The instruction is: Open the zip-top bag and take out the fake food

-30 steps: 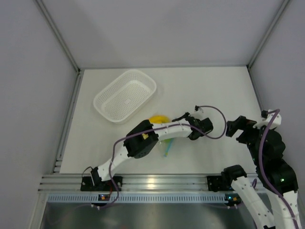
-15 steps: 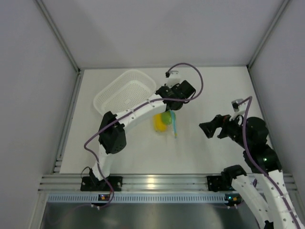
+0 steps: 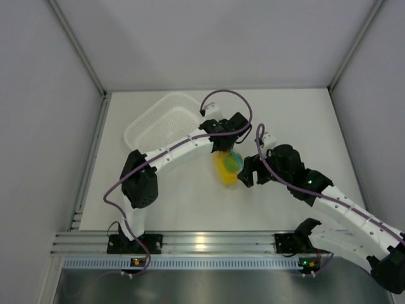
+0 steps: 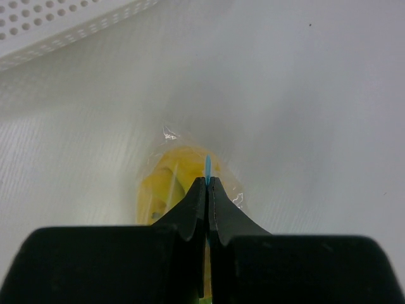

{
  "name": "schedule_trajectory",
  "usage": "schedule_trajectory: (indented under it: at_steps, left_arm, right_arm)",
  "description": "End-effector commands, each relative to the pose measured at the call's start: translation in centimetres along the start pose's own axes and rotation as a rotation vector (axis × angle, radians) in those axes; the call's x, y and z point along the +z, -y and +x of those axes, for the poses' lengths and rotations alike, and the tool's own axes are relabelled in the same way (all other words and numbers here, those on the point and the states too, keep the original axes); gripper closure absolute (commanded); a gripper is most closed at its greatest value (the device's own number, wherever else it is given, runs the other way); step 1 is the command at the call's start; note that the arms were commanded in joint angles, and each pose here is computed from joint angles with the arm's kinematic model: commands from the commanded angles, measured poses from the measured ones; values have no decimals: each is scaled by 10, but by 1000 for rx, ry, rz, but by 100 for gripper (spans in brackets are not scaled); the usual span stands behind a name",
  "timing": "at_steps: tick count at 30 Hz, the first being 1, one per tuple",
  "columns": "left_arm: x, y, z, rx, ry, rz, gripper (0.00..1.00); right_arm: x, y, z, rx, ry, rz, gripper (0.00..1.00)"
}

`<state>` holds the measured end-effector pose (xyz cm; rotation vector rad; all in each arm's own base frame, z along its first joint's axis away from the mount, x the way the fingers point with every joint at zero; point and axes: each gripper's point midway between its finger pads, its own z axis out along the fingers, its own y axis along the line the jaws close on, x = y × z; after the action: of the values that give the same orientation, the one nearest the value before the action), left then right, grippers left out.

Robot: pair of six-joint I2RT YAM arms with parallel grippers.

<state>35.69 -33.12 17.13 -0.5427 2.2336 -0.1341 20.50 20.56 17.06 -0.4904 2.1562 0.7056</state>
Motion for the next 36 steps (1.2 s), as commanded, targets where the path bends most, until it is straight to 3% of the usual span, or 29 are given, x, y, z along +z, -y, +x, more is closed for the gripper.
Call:
schedule_trajectory:
  at_steps: [1,11,21,24,29,36]
  left_arm:
    - [-22,3,-21,-194,0,55,100]
    - [-19,-27,-22,-364,-26,40,100]
    - [-4,-50,-11,-412,-47,-12,100]
    - [-2,-56,-14,-430,-44,-23,100]
    - [2,-60,-12,-444,-58,-25,100]
    - [4,-59,-4,-443,-87,-15,100]
  right_arm:
    - [-6,13,-43,-66,182,140,21]
    - [-9,-10,-24,-19,394,-74,37]
    - [-1,-34,-3,-12,473,-246,40]
    - [2,-34,1,-3,479,-237,40]
    - [17,-24,6,22,468,-166,53]
    - [28,-17,0,35,495,-105,60]
